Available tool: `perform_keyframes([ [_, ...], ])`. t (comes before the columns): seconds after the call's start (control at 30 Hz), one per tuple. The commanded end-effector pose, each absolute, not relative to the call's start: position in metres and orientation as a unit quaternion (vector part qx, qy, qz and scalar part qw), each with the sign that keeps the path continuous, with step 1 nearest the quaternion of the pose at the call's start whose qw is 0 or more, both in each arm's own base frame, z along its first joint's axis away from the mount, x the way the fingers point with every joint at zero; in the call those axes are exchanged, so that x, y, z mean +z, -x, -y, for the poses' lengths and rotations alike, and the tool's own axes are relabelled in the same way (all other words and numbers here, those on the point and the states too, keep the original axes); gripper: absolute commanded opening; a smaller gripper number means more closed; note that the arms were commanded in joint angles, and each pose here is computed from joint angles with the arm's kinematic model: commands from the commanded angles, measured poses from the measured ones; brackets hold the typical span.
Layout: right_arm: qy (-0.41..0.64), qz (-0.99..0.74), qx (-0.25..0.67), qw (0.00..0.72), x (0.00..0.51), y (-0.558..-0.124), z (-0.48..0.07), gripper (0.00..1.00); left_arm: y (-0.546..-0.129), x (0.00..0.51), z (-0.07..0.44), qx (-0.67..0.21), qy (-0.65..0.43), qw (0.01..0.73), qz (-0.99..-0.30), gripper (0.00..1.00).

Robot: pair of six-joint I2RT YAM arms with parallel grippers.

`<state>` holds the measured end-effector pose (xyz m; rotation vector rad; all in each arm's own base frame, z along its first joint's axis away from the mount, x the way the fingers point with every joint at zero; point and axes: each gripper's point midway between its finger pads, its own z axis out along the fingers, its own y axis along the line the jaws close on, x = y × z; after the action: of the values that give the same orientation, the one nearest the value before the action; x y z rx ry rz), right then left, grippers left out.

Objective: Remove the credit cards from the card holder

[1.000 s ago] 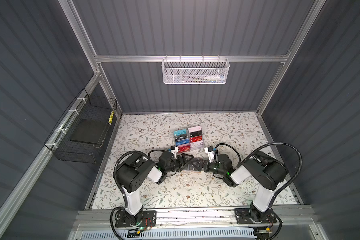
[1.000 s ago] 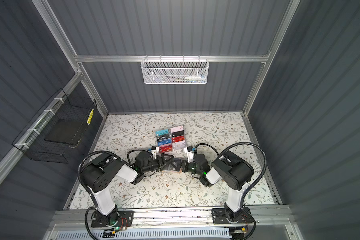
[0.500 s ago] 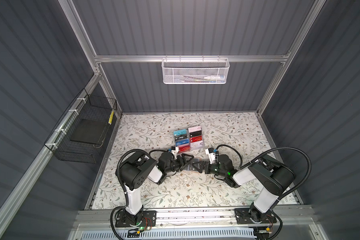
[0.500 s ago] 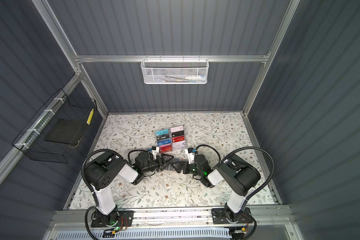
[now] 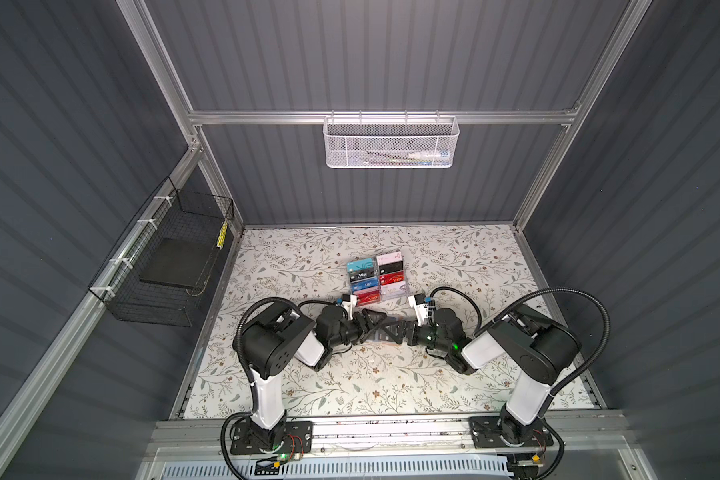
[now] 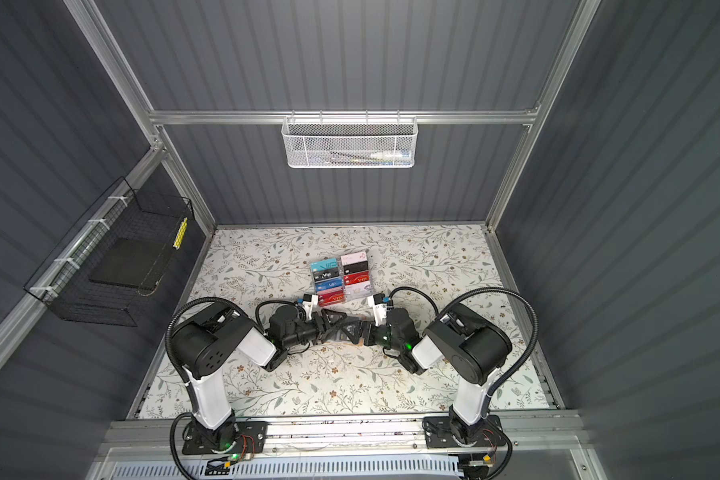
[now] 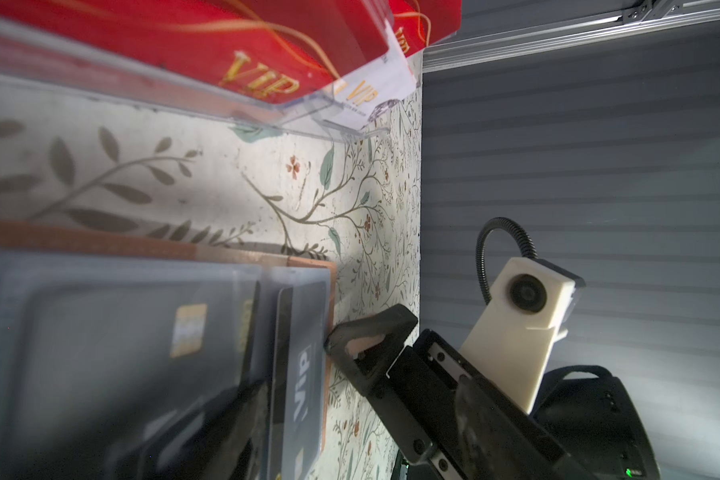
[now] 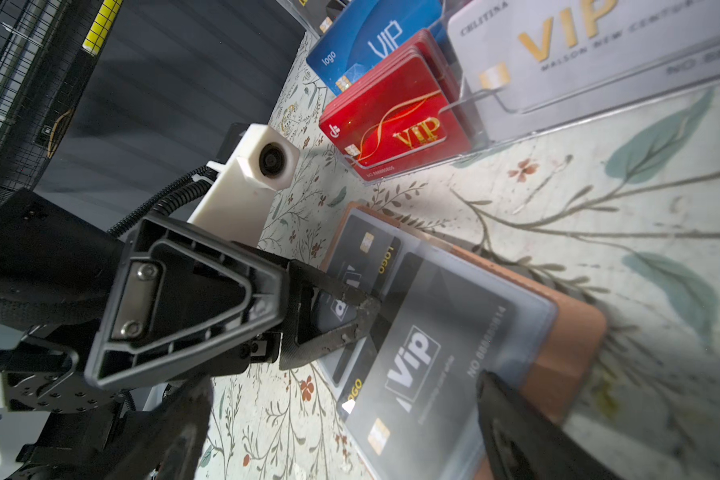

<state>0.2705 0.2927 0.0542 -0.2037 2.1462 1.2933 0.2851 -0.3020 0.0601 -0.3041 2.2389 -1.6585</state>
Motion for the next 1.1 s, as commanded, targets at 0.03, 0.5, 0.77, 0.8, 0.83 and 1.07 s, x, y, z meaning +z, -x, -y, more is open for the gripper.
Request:
perform_keyframes([
  [0.03, 0.030, -0.896, 0.407, 0.176, -0.0329, -0.2263, -0.2618, 0.99, -0.2692, 0.0263, 0.2946, -0.553, 0.126, 0.130, -0.813, 0.68],
  [0.5, 0.027, -0.889, 0.423, 0.175, -0.0328, -0.2237, -0.2641, 0.99, -0.2668, 0.0236, 0.2922, -0.548, 0.123, 0.132, -0.817, 0.60],
  [0.77, 0.021, -0.885, 0.431, 0.175, -0.0339, -0.2232, -0.2644, 0.99, -0.2651, 0.0228, 0.2947, -0.548, 0.118, 0.129, -0.818, 0.54],
  [0.8, 0.021, -0.884, 0.432, 0.175, -0.0340, -0.2228, -0.2648, 0.99, -0.2643, 0.0225, 0.2953, -0.548, 0.117, 0.128, -0.818, 0.54],
  [0.83, 0.019, -0.884, 0.433, 0.175, -0.0342, -0.2227, -0.2646, 0.99, -0.2638, 0.0226, 0.2958, -0.548, 0.116, 0.128, -0.818, 0.53],
  [1.07, 0.012, -0.879, 0.444, 0.172, -0.0357, -0.2218, -0.2662, 0.99, -0.2614, 0.0209, 0.2956, -0.546, 0.114, 0.129, -0.820, 0.50],
])
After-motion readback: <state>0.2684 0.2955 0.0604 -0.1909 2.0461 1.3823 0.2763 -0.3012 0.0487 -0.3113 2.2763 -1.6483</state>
